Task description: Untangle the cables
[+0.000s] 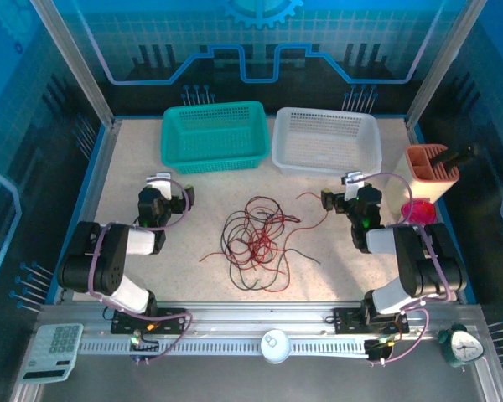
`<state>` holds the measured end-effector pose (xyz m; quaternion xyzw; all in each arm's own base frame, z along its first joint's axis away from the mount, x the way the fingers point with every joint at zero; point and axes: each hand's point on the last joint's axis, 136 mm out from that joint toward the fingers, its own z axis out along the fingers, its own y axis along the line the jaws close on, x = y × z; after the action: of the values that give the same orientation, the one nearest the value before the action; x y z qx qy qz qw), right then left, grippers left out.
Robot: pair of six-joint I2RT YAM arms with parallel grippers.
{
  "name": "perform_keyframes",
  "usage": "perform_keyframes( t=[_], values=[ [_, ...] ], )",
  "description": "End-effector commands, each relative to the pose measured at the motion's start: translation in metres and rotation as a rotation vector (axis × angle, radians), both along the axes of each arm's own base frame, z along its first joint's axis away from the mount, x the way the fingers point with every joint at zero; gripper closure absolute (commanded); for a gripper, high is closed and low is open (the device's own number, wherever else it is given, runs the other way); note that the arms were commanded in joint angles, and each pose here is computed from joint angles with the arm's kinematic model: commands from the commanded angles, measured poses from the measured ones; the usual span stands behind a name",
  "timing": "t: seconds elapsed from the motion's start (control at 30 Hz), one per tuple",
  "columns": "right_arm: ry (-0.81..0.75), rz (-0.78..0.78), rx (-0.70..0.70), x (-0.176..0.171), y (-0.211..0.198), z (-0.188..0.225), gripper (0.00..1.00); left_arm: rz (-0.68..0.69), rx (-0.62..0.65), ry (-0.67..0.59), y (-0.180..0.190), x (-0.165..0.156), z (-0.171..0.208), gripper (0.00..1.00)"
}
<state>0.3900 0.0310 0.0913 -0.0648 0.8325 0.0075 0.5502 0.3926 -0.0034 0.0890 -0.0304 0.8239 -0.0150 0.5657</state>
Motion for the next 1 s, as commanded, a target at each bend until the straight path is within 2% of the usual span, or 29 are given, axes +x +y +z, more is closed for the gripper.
perform_keyframes(
  t=[0.0, 0.1, 0.2, 0.3, 0.43, 0.53, 0.67, 0.77, 0.83, 0.97],
  values=[
    [-0.029, -0.037, -0.007, 0.007, -0.006, 0.047, 0.0, 0.073, -0.017, -0.044, 0.013, 0.002, 0.03, 0.01],
    [-0.063, -0.035, 0.014, 0.003, -0.005, 0.08, 0.0, 0.116, -0.007, -0.028, 0.02, 0.001, 0.044, 0.01],
    [-0.067, -0.079, 0.095, -0.001, -0.008, 0.104, 0.0, 0.125, -0.043, -0.075, 0.018, -0.001, 0.077, 0.01],
    [0.008, -0.11, 0.227, -0.006, -0.005, 0.121, 0.0, 0.122, -0.105, -0.08, 0.011, -0.002, 0.11, 0.01],
    [0.028, 0.003, 0.509, -0.013, 0.018, 0.15, 0.0, 0.101, -0.201, -0.063, -0.005, -0.01, 0.147, 0.01],
    [0.019, -0.017, 0.604, -0.02, 0.019, 0.16, 0.0, 0.044, -0.258, -0.014, -0.026, -0.022, 0.166, 0.01],
    [0.084, -0.115, 0.694, -0.029, 0.011, 0.156, 0.0, -0.041, -0.271, 0.03, -0.057, -0.042, 0.179, 0.01],
    [0.155, -0.024, 0.752, -0.033, 0.027, 0.156, 0.01, -0.111, -0.28, 0.051, -0.08, -0.058, 0.184, 0.01],
    [0.208, 0.027, 0.772, -0.038, 0.038, 0.154, 0.04, -0.135, -0.298, 0.094, -0.091, -0.068, 0.18, 0.01],
    [0.303, 0.062, 0.773, -0.052, 0.056, 0.141, 0.03, -0.16, -0.315, 0.204, -0.109, -0.084, 0.159, 0.01]
  ],
)
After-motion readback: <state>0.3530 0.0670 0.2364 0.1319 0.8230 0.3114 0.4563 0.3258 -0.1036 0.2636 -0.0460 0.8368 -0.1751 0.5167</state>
